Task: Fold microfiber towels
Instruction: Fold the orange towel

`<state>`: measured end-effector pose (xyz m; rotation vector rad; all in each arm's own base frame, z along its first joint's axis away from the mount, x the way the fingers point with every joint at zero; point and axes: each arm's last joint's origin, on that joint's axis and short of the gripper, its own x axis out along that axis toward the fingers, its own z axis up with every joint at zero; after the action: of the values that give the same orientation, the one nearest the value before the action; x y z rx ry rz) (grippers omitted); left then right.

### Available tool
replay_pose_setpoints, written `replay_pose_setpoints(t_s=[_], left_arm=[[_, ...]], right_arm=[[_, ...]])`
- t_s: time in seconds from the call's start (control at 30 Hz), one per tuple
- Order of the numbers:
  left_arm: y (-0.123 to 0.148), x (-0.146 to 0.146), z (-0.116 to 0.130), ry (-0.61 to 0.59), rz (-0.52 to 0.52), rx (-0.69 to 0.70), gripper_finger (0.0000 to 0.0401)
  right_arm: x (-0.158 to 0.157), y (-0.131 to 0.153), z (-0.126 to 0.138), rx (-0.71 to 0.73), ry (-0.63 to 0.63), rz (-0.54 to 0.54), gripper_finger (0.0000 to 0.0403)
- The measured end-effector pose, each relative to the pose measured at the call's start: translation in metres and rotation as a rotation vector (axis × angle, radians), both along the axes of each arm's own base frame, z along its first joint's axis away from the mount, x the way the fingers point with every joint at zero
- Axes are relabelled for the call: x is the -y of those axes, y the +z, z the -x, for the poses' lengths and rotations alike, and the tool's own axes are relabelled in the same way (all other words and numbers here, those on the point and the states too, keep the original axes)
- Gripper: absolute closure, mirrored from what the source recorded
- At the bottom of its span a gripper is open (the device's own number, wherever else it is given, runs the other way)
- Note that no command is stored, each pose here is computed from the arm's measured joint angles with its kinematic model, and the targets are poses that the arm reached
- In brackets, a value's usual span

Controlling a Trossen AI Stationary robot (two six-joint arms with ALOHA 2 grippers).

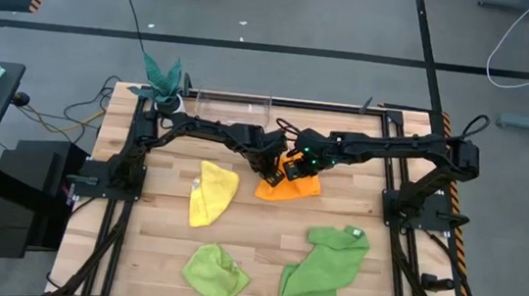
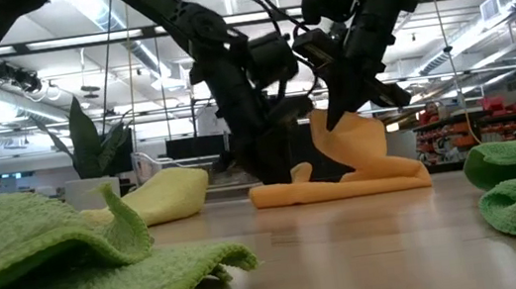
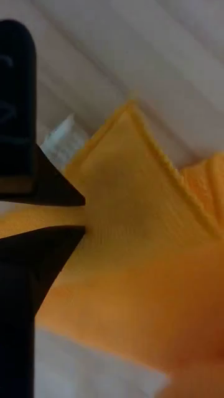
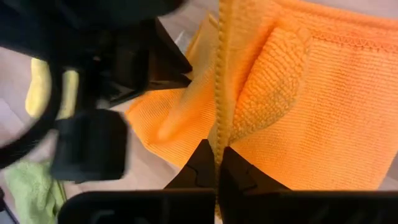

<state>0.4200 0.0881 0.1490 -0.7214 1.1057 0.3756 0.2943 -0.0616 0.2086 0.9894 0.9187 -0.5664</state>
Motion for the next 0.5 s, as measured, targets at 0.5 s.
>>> replay_pose_setpoints(t_s=[0.5], left_arm=[[0.056,-0.019,0.034,0.059,-0.148,-0.068,0.0332]], right_arm=[[0.000,0.003,-0.005,0.058,0.005,0.015,0.0402]])
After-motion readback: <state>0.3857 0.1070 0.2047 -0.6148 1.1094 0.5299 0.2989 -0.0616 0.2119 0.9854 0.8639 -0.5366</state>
